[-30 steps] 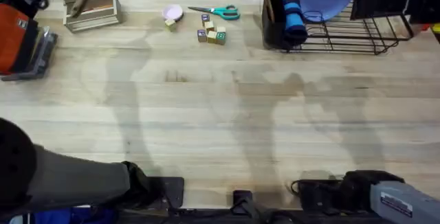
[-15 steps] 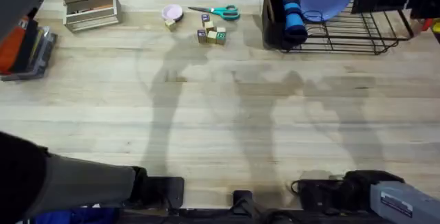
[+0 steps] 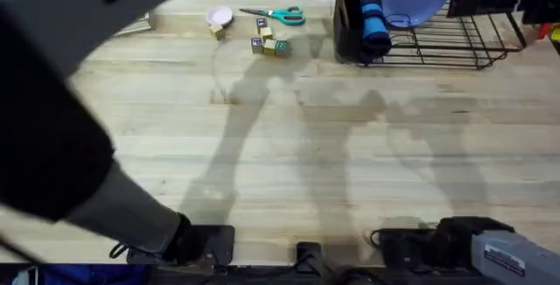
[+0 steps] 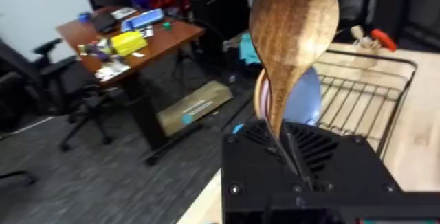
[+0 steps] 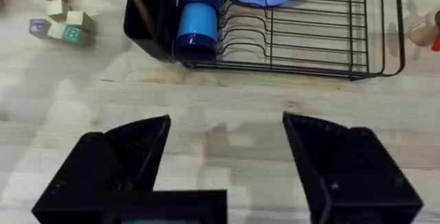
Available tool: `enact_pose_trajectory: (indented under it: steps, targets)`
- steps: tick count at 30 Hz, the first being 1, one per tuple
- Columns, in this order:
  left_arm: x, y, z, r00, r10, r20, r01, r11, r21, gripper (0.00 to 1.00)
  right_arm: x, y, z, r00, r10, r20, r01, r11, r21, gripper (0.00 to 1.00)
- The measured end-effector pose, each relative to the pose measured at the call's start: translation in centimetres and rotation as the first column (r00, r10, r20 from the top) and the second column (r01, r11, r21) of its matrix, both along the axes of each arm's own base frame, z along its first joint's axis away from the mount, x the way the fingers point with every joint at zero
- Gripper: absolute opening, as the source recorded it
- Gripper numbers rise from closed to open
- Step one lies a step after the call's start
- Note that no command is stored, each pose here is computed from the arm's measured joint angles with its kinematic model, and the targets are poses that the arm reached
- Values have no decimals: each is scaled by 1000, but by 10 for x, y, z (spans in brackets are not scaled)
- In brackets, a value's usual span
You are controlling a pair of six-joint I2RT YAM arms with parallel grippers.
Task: Pick up the spoon on the table one by one and put them onto the rack
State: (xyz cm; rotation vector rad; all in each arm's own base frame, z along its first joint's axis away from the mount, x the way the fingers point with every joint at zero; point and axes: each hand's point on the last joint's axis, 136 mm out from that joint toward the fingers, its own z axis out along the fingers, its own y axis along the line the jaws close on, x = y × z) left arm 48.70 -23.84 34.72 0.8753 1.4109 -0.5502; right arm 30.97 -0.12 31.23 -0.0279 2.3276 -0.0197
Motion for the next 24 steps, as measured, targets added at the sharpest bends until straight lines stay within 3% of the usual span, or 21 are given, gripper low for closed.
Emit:
enact_pose_trajectory:
  steps: [6,14,19,24]
  targets:
    - [7,-39,-25,996,-70,-47,66,995,-77,43,0,0,0,1000,0,0,0,1000,0,993]
    - [-11,-84,-37,985,-156,-78,147,983,-111,44,0,0,0,1000,0,0,0,1000,0,993]
    - [-18,-105,-50,978,-177,-109,165,980,-110,44,0,0,0,1000,0,0,0,1000,0,993]
    - [-18,-112,-59,975,-182,-123,169,980,-109,44,0,0,0,1000,0,0,0,1000,0,993]
